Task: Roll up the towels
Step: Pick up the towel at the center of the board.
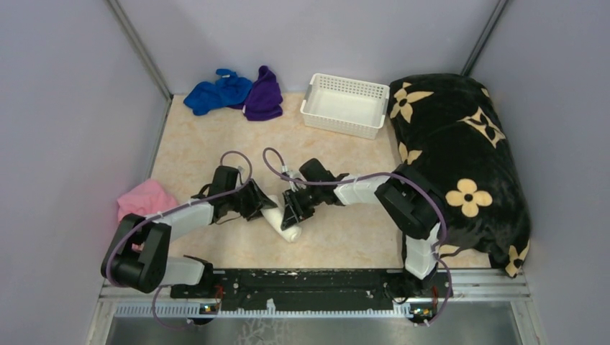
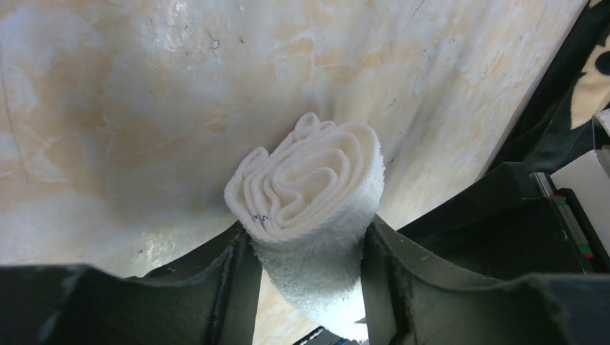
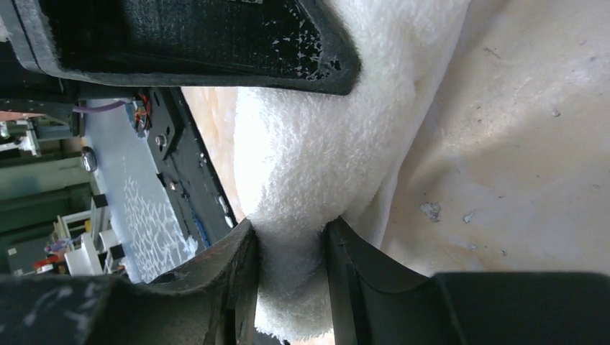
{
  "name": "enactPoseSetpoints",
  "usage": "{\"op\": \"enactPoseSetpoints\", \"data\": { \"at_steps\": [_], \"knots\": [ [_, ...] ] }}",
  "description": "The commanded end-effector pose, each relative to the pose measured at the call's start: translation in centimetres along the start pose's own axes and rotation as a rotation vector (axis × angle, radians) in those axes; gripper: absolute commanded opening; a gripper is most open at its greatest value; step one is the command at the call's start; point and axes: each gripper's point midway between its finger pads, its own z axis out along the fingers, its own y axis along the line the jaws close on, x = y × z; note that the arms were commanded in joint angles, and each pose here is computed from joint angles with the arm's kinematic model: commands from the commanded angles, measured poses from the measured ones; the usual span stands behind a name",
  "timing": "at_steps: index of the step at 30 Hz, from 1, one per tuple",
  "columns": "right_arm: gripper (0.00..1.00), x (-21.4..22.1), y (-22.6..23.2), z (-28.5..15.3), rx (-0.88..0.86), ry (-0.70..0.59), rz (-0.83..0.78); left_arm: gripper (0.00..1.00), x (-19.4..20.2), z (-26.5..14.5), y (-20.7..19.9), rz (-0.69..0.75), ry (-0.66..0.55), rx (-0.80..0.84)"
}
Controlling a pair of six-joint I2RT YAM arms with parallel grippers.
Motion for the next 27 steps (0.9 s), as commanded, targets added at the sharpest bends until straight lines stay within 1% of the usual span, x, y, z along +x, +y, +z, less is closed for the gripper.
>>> {"op": "enactPoseSetpoints", "data": {
  "at_steps": [1,6,7,9,10,11,14,18,22,27],
  "knots": [
    [0.40,1.7,-2.0,-0.6,0.176,0.051,0.006,0.51,0.9,0.6,1.5,-0.011,0.031,-0.036],
    [0.58,-1.4,-0.6,-4.0,0.467,-0.051,-0.176,0.49,1.1,0.6,3.0,-0.001,0.027,-0.102],
    [0.60,-2.2,-0.6,-4.7,0.542,-0.083,-0.216,0.49,1.2,0.6,3.3,0.002,0.027,-0.112],
    [0.63,-3.1,0.2,-5.4,0.632,-0.114,-0.292,0.50,1.2,0.6,3.6,0.003,0.028,-0.127],
    [0.74,-3.4,0.7,-5.4,0.663,-0.123,-0.329,0.50,1.2,0.6,3.6,0.006,0.028,-0.128],
    [0.79,-3.9,1.2,-5.5,0.696,-0.137,-0.365,0.50,1.2,0.6,3.7,0.008,0.030,-0.132],
    [0.80,-4.0,2.7,-4.5,0.750,-0.145,-0.467,0.50,1.2,0.7,3.7,0.011,0.033,-0.140],
    [0.80,-3.7,3.1,-2.8,0.809,-0.123,-0.543,0.51,1.1,0.8,3.8,0.013,0.037,-0.148],
    [0.75,-2.6,2.0,-1.1,0.899,-0.053,-0.605,0.52,1.1,0.8,3.9,0.013,0.039,-0.152],
    [0.69,-1.4,1.8,0.7,0.925,-0.009,-0.655,0.52,1.2,0.9,4.0,0.013,0.043,-0.158]
  ]
}}
